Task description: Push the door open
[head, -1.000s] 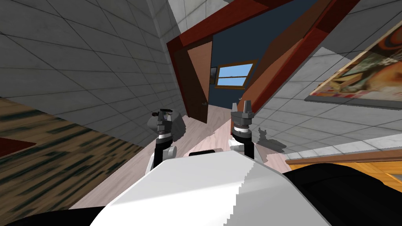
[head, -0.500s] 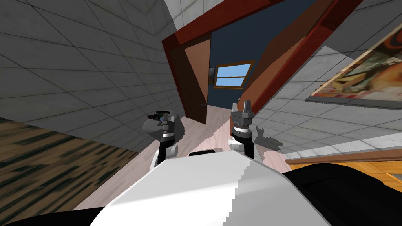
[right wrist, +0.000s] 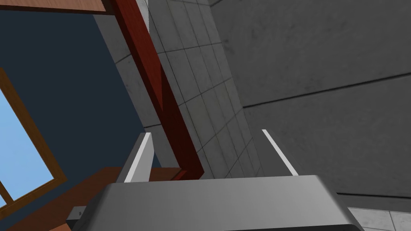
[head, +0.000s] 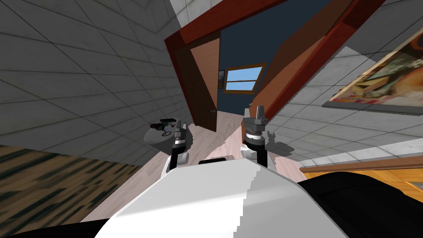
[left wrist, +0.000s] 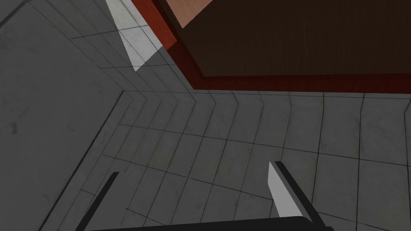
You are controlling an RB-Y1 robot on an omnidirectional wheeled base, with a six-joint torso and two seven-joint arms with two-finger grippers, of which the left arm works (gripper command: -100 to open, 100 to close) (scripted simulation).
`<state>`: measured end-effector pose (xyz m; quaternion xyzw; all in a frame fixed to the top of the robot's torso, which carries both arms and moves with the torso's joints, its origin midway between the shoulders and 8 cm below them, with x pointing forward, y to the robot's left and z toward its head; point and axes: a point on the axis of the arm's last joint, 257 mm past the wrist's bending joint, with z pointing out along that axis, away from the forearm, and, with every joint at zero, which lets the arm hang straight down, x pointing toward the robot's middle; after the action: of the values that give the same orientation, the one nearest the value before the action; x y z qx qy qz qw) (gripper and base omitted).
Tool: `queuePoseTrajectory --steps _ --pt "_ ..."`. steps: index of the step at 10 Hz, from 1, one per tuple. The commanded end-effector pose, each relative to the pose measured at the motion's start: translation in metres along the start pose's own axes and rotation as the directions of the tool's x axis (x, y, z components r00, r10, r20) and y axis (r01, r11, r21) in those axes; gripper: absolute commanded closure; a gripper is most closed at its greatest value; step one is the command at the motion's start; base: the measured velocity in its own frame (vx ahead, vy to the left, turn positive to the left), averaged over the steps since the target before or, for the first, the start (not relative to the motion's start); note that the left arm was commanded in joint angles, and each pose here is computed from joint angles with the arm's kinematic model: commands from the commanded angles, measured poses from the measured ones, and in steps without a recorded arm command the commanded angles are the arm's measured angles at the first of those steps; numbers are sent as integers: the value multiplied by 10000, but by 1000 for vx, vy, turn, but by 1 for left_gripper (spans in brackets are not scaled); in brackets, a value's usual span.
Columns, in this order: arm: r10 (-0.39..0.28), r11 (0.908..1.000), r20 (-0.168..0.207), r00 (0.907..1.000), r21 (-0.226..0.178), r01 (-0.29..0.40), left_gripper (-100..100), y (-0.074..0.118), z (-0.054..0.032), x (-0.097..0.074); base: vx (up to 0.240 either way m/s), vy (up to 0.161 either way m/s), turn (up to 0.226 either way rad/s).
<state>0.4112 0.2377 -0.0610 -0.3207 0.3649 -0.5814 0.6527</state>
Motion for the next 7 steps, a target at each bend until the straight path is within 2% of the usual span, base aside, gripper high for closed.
queuePoseTrajectory --steps 1,3,7 --pt "-65 9999 -107 9999 -142 63 -100 137 -8 62 100 8 -68" --pt "-100 9996 -173 9998 -258 96 -100 224 -17 88 88 -1 -42" --pt "-263 9973 -416 9988 -699 234 -100 562 -51 194 77 3 -68"
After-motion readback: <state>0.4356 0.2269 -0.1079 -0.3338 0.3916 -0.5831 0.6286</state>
